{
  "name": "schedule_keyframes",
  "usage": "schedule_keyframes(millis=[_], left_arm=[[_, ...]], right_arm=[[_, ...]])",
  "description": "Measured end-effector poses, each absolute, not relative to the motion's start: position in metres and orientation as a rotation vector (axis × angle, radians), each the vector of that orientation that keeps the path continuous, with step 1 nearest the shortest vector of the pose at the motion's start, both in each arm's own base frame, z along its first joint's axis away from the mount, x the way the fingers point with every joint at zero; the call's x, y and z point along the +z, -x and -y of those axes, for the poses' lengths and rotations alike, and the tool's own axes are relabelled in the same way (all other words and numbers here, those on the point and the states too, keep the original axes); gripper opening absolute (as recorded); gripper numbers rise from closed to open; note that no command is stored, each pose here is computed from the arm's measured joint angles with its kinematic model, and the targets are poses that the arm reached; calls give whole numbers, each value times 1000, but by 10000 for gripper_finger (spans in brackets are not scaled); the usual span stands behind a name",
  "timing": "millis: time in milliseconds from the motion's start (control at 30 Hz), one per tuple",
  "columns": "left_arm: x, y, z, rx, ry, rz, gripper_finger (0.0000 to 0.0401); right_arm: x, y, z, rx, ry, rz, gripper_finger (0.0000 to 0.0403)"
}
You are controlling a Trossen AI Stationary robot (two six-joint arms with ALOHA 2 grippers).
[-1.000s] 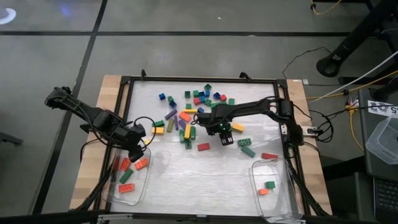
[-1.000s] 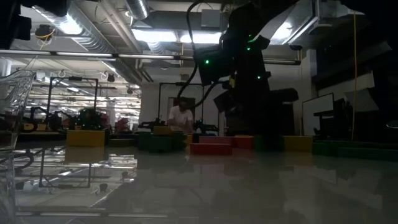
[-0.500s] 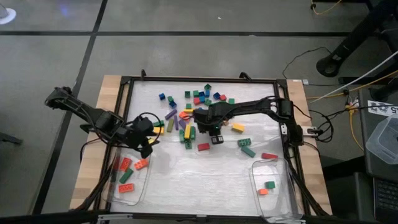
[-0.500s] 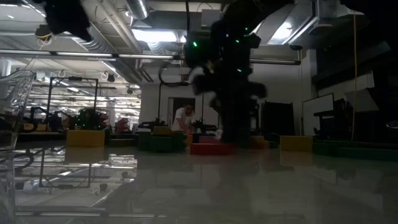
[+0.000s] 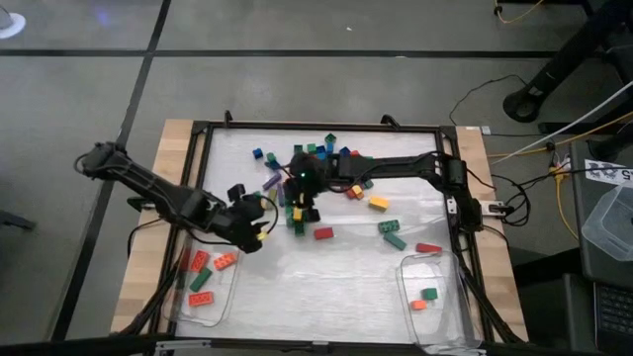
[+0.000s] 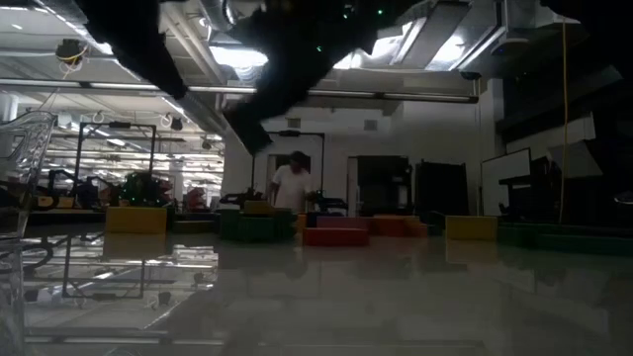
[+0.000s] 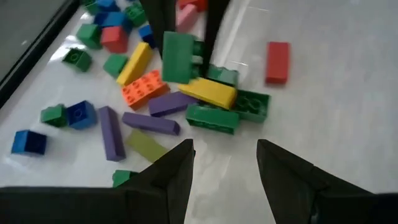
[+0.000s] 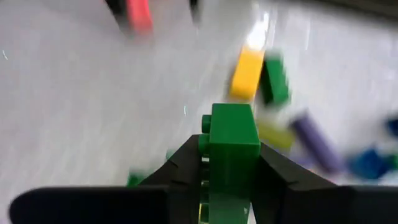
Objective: Sort blocks by size
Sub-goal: Put the large green game piece into the left transparent bin
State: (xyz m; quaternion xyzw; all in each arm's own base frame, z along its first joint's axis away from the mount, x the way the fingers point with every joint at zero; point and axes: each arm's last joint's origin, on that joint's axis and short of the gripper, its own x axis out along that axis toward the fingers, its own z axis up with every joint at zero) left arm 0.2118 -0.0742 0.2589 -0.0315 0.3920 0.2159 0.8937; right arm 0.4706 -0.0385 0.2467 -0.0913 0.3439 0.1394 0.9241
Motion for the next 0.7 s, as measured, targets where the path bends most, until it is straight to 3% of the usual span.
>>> schedule_keyframes(millis=[200,700], left_arm=[[257,-215,67,573,85,-766,164],[286,-198,73,487,-59,-601,164]], right_arm=[[259,-479,35,414,169,-520,96],[288,-491,30,485,202,-186,94]])
